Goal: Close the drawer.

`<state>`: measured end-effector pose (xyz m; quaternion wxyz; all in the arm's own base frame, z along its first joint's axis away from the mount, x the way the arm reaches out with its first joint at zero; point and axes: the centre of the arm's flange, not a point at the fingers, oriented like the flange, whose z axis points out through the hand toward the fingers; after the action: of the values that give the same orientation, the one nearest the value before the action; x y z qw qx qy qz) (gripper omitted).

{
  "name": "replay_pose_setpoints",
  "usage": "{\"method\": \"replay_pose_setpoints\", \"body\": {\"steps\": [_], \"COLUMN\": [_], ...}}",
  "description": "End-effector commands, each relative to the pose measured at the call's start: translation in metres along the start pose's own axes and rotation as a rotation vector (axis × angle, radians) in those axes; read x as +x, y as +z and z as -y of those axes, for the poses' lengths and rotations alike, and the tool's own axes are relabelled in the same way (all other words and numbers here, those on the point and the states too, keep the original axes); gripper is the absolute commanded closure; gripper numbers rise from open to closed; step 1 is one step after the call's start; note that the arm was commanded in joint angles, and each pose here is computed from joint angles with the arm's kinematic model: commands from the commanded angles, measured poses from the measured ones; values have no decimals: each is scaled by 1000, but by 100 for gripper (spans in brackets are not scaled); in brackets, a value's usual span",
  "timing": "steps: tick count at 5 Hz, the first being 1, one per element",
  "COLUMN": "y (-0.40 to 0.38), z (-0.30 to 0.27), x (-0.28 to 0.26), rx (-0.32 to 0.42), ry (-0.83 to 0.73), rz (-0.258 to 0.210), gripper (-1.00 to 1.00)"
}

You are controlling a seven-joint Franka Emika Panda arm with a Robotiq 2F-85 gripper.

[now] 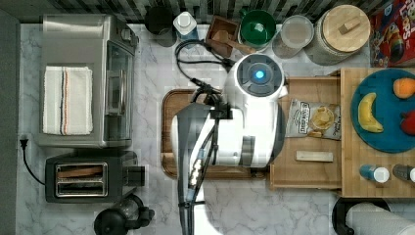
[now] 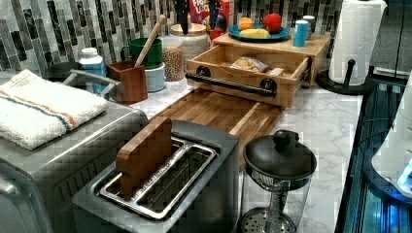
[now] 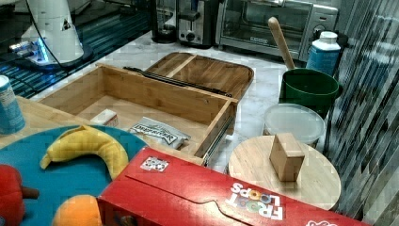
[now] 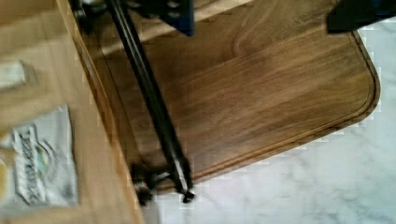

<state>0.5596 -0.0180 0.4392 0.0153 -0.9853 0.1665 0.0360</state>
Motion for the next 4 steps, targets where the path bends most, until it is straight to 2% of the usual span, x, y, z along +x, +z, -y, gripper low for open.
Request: {"method": "replay_pose_setpoints", "body": {"steps": [1,2,4], "y": [43,69,118], "z": [73,69,66], "x": [-59,-61,-51], "rx": [-24,-15,-21], "ry": [-309,-334,-338], "rz": [1,-15,-4], "gripper": [-100,100,100]}}
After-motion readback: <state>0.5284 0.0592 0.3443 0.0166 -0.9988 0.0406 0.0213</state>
